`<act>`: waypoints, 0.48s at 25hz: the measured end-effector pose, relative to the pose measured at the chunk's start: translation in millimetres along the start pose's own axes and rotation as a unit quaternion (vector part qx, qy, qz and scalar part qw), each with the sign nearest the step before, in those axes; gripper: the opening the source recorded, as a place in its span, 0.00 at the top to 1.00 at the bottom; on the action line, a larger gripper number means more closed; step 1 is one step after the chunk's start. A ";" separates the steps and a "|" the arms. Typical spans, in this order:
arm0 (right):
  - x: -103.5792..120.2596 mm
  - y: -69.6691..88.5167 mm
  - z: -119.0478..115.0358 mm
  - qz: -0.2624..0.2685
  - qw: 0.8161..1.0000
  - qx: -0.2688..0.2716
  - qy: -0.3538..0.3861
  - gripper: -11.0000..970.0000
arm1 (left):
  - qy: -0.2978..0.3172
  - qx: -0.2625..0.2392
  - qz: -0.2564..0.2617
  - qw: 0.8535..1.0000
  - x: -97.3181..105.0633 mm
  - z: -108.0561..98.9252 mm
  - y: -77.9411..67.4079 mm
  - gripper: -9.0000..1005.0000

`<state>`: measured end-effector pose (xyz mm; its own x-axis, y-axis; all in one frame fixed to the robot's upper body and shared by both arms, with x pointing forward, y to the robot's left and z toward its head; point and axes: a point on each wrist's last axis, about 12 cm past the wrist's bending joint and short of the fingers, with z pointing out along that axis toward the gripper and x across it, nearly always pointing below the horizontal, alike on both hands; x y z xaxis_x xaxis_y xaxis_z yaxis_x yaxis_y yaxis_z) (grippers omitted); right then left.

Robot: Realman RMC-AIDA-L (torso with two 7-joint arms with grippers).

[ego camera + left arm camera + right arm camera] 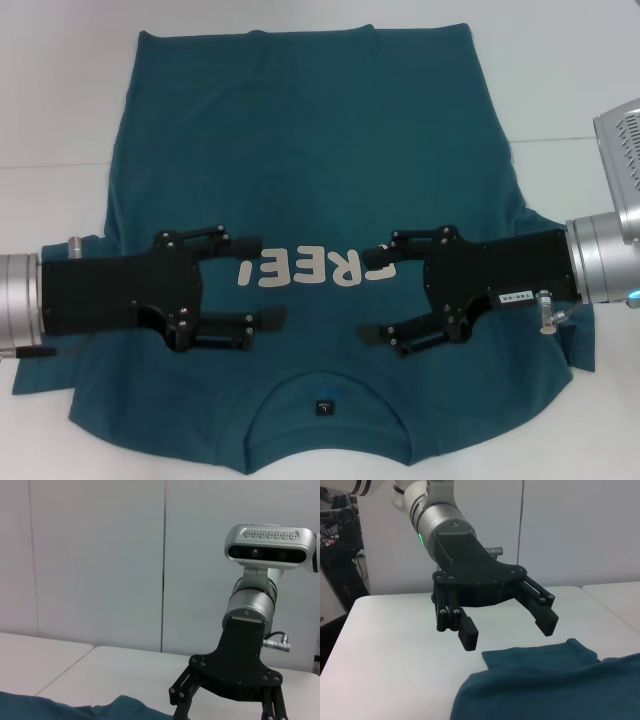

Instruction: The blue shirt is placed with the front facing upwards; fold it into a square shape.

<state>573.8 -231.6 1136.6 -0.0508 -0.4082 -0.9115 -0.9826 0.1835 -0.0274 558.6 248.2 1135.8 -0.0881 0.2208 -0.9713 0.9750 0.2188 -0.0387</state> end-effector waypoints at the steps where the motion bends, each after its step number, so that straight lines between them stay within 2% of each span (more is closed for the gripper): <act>1: 0.0 0.0 0.0 0.000 1.000 0.000 0.000 0.04 | -0.001 -0.001 0.000 1.000 -0.1 -0.3 0.1 0.13; 7: 0.1 -1.4 -0.4 0.000 1.000 0.006 0.001 0.04 | -0.001 -0.005 -0.003 1.000 0.9 -0.4 0.6 0.13; 12: 1.9 -12.9 -4.4 0.021 0.998 0.055 0.009 0.04 | 0.000 -0.009 -0.004 1.000 1.7 0.1 1.5 0.13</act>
<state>585.5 -238.7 1137.0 -0.0961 -0.4128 -0.9057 -0.9537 0.2986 -0.0349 559.9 248.8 1134.1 -0.0968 0.2185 -0.9710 0.9704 0.2376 -0.0433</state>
